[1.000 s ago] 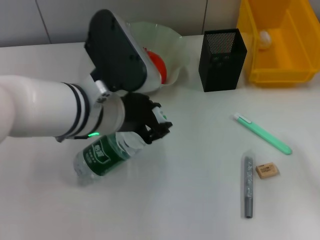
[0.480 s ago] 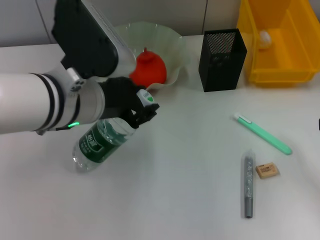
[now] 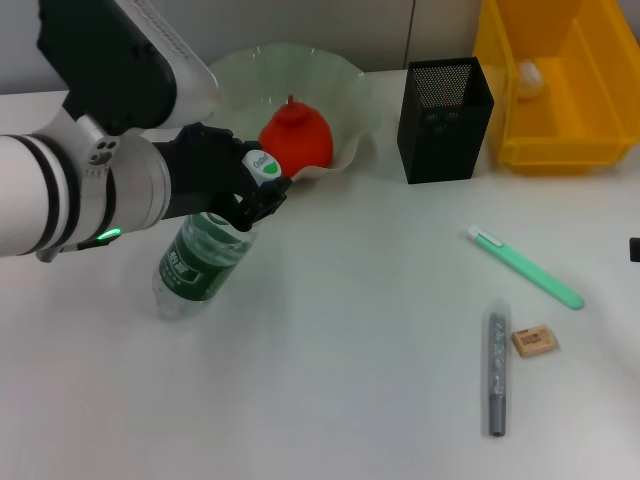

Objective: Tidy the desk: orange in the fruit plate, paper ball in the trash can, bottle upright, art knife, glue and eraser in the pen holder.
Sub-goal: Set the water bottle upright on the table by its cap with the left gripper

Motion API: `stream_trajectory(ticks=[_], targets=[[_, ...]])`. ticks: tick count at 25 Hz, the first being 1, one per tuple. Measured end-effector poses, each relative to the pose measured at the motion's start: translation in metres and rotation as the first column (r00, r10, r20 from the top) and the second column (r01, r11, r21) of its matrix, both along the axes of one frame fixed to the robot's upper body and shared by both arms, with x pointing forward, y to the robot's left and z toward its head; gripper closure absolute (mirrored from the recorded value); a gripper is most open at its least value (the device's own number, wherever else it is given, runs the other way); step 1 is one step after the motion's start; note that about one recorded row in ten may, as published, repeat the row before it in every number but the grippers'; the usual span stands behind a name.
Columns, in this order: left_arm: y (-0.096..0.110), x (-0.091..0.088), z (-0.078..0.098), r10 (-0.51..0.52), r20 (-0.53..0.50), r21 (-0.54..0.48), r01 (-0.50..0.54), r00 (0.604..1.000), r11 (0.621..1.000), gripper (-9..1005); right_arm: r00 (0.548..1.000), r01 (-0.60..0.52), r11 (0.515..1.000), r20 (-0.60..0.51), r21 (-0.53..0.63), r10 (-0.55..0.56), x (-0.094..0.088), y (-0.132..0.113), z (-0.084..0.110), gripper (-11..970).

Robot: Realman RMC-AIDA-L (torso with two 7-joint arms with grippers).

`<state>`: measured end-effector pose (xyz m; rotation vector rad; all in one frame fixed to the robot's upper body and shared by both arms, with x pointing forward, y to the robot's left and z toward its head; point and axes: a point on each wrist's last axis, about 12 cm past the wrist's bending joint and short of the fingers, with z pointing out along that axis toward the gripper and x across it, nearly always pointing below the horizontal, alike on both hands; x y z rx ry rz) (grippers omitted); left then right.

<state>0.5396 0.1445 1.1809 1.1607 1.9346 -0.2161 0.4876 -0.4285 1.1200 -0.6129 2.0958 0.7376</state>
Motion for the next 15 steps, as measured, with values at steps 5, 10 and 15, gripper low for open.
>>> stream_trajectory(ticks=[5, 10, 15], targets=[[0.004, -0.004, 0.004, 0.002, 0.000, -0.055, -0.002, 1.000, 0.998, 561, 1.000, 0.004, 1.000, -0.004, -0.003, -0.004, 0.001, 0.000, -0.001, 258], [0.011, -0.005, 0.007, 0.001, -0.004, -0.117, -0.002, 1.000, 0.993, 561, 1.000, -0.001, 1.000, -0.010, -0.008, 0.001, 0.001, 0.001, -0.001, 259], [0.019, -0.005, 0.006, 0.027, -0.003, -0.137, -0.027, 1.000, 0.990, 561, 1.000, -0.003, 1.000, -0.010, -0.009, 0.003, 0.002, 0.001, -0.001, 259]])
